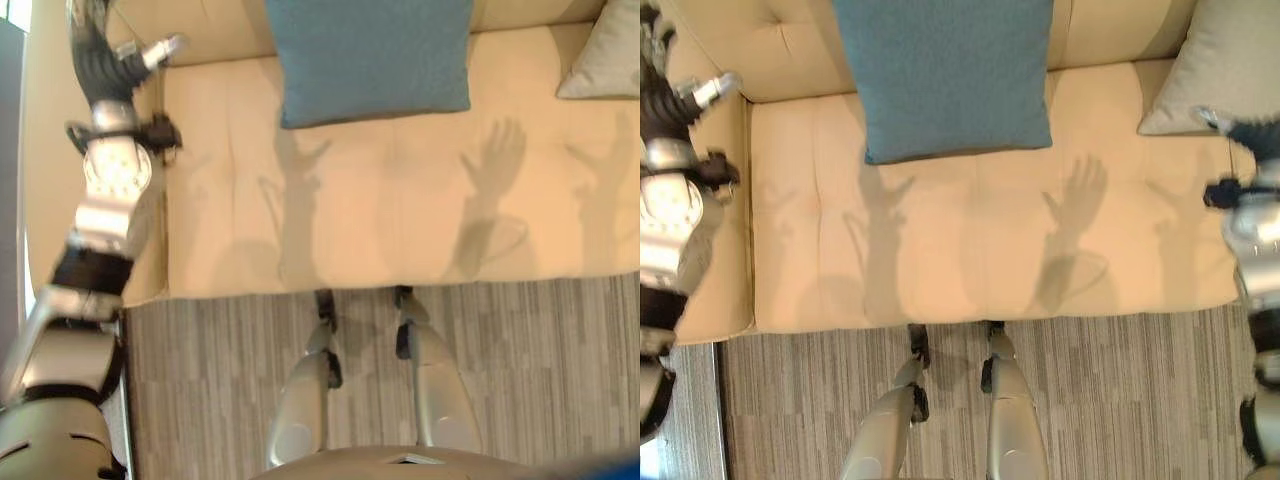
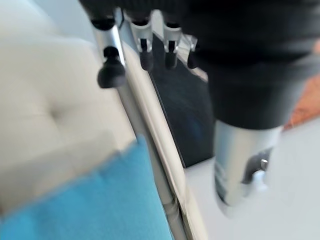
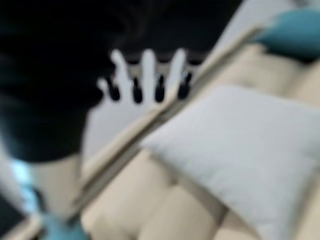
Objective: Pick up all the scattered cushions and arrange them neatly on the sofa.
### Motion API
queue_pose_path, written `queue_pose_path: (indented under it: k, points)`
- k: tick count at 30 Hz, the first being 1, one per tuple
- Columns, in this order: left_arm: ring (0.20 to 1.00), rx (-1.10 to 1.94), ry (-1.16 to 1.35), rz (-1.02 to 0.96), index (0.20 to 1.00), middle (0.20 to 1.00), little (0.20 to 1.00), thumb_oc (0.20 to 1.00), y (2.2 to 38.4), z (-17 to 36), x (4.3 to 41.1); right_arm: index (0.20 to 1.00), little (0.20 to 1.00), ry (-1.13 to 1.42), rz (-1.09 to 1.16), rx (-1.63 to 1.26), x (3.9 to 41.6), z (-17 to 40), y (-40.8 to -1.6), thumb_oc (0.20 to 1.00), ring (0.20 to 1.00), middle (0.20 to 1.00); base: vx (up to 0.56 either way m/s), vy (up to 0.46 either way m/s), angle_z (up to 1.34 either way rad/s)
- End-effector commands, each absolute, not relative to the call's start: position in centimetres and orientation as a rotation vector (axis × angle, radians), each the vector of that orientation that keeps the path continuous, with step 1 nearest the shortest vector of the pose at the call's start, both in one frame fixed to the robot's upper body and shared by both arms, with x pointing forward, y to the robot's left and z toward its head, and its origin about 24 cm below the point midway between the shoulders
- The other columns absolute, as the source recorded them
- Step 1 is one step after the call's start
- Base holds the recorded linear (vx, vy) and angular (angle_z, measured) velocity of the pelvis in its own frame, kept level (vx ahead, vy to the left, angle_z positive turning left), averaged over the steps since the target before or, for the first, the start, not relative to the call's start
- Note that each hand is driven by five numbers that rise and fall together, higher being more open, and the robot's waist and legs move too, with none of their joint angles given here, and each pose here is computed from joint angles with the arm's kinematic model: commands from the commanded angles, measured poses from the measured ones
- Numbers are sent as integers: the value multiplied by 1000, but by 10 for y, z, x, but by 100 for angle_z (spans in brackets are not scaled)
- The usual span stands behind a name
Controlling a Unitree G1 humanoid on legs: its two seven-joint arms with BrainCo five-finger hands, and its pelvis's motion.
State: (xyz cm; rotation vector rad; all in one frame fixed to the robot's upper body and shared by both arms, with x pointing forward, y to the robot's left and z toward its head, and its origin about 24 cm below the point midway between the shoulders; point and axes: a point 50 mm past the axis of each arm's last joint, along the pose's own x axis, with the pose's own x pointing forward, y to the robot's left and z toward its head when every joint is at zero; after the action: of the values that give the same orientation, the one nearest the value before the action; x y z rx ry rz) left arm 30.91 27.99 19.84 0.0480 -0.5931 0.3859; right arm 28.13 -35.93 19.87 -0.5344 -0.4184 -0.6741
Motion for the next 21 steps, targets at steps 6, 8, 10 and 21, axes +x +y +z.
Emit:
queue_pose_path:
  k: [6, 8, 10, 21]
  points:
    - [1000, 181, -10, 384, 1000, 1000, 1000, 1000, 282, 30, 250, 1000, 1000, 105, -443, -664, 235, 44, -346, 1000, 1000, 1000, 87, 69, 3]
    - [1000, 233, 191, 378, 1000, 1000, 1000, 1000, 282, -15, 228, 1000, 1000, 223, -407, -628, 222, 10, -335, 1000, 1000, 1000, 31, 100, 6]
    - [1000, 237, 290, 376, 1000, 1000, 1000, 1000, 280, -35, 215, 1000, 1000, 274, -399, -592, 215, -4, -330, 1000, 1000, 1000, 0, 78, -1]
    - [1000, 236, 1040, 318, 1000, 1000, 1000, 1000, 259, -149, 96, 1000, 1000, 944, -223, -442, 121, -133, -273, 1000, 1000, 1000, -54, 160, -14]
